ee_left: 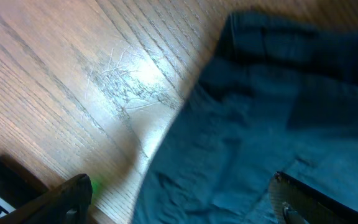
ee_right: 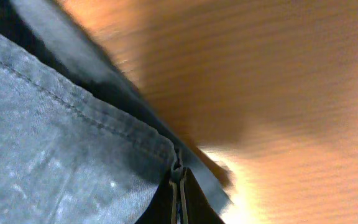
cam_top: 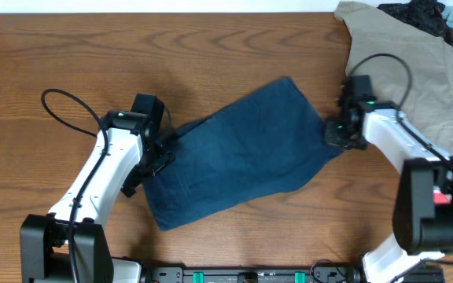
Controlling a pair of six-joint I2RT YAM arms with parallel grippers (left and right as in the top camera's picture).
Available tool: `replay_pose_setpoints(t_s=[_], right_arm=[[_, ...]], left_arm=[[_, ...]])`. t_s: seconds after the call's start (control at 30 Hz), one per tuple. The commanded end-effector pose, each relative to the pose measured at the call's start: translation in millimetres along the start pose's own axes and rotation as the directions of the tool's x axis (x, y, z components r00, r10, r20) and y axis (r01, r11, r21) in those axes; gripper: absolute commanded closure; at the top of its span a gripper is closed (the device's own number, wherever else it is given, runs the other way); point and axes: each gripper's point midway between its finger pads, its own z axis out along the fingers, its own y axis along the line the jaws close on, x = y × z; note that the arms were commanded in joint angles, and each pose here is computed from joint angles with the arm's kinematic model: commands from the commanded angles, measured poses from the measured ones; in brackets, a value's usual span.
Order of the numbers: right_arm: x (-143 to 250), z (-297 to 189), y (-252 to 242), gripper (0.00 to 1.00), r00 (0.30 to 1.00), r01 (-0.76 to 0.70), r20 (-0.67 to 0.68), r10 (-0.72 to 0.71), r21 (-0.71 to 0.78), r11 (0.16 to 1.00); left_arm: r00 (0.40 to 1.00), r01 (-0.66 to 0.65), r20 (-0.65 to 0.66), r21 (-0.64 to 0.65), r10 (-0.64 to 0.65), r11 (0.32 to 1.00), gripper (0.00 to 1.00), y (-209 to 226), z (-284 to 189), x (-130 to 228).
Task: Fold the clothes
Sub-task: 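Lower the right gripper to the right edge and tug the shorts flat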
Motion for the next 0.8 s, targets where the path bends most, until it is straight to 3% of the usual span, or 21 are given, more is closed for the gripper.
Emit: replay_pose_setpoints(t_s=[0.0,0.07,0.2,0.27,0.43,0.63,0.77], right_arm=[[-13.8,-25.7,-31.6,0.99,0.987,-0.142,0.086,0.134,0.102,0.985],[-1.1,-25.2,-42.5,0.98,0.984,-0.177,0.047,0.172,0.154,0.972],[12.4,-22.8,-46.2,0.60,0.985,-0.168,-0.004,0.171,0.179,0.969],[11.6,-23.1,-45.9,0.55,0.988,-0.152,-0.004,0.155,0.177,0.972],[0.5,-34.9,-39.4,0.53,0.990,-0.143,0.036,0.139,0.138,0.980],[-14.1,-72.4,8.3,0.55,0.993,0.070,0.099,-0.057,-0.125,0.990],[-8.6,-91.8,29.8,0.56,0.983,0.153,0.130,-0.126,-0.229,0.961]], left_arm=[[1.000,0.000,-0.005,-0.009,-0.001,1.000,0.08,2.8,2.2,1.2],[1.000,0.000,-0.006,-0.009,0.000,1.000,0.08,2.9,2.2,1.3],[1.000,-0.001,-0.013,-0.007,0.000,1.000,0.07,2.6,2.2,2.6],[0.999,-0.019,-0.043,0.009,0.019,1.000,0.04,0.2,2.1,8.0],[0.986,-0.086,-0.137,0.077,0.096,0.993,0.02,-8.2,3.5,26.6],[0.961,-0.164,-0.199,0.148,0.192,0.975,0.03,-11.9,26.0,47.3],[0.925,-0.219,-0.236,0.303,0.296,0.927,0.03,-28.8,45.2,69.2]])
